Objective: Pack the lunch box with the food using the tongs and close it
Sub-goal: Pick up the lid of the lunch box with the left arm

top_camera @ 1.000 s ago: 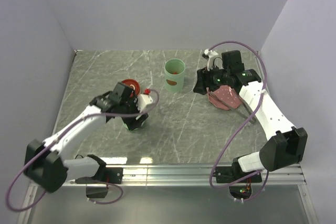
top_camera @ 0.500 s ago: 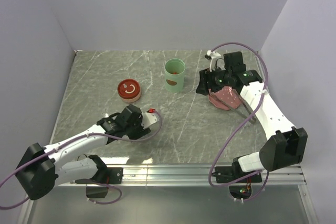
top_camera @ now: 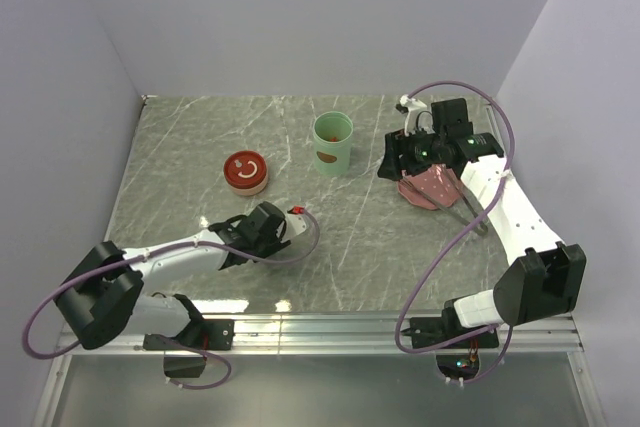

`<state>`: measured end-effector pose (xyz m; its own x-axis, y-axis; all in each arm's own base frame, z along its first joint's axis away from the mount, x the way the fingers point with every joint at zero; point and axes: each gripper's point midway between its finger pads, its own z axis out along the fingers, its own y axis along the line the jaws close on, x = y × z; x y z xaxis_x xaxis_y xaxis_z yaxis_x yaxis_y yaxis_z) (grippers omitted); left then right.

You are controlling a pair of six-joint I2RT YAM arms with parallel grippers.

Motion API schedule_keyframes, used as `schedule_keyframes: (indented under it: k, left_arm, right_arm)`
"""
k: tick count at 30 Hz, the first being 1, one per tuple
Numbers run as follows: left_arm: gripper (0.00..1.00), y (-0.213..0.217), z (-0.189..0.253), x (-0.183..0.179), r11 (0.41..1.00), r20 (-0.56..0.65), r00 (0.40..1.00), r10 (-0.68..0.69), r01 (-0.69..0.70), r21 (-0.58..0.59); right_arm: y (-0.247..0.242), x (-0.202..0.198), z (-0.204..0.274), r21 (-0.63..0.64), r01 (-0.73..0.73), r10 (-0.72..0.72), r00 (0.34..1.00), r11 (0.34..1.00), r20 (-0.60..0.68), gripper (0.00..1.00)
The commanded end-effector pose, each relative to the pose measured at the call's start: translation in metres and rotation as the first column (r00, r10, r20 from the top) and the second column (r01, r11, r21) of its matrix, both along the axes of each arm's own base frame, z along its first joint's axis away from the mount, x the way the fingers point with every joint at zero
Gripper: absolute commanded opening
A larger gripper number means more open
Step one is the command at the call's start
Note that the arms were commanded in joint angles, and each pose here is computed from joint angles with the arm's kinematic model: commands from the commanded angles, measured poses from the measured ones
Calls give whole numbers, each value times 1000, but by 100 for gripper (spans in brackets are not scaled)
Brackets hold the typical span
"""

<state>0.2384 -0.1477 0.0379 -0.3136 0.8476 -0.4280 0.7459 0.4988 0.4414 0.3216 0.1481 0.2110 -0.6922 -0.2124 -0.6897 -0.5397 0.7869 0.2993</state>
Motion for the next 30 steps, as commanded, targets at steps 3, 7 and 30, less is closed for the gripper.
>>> schedule_keyframes:
  k: [3,7,30]
  left_arm:
    - [43,0,-7,1,999,-8,999,38,-38,8]
    - [20,-5,-1,-4,998,-71,996,63,-63,-6]
    - [0,-118,336,-12,206,-185,826,-532,-86,-975]
  right_arm:
    - [-1,-2,10,16,-2,1,1000,1000,26,69]
    - [-1,-1,11,24,-3,2,1000,1000,23,68]
    - [16,-8,154,150,-206,120,887,967,447,62]
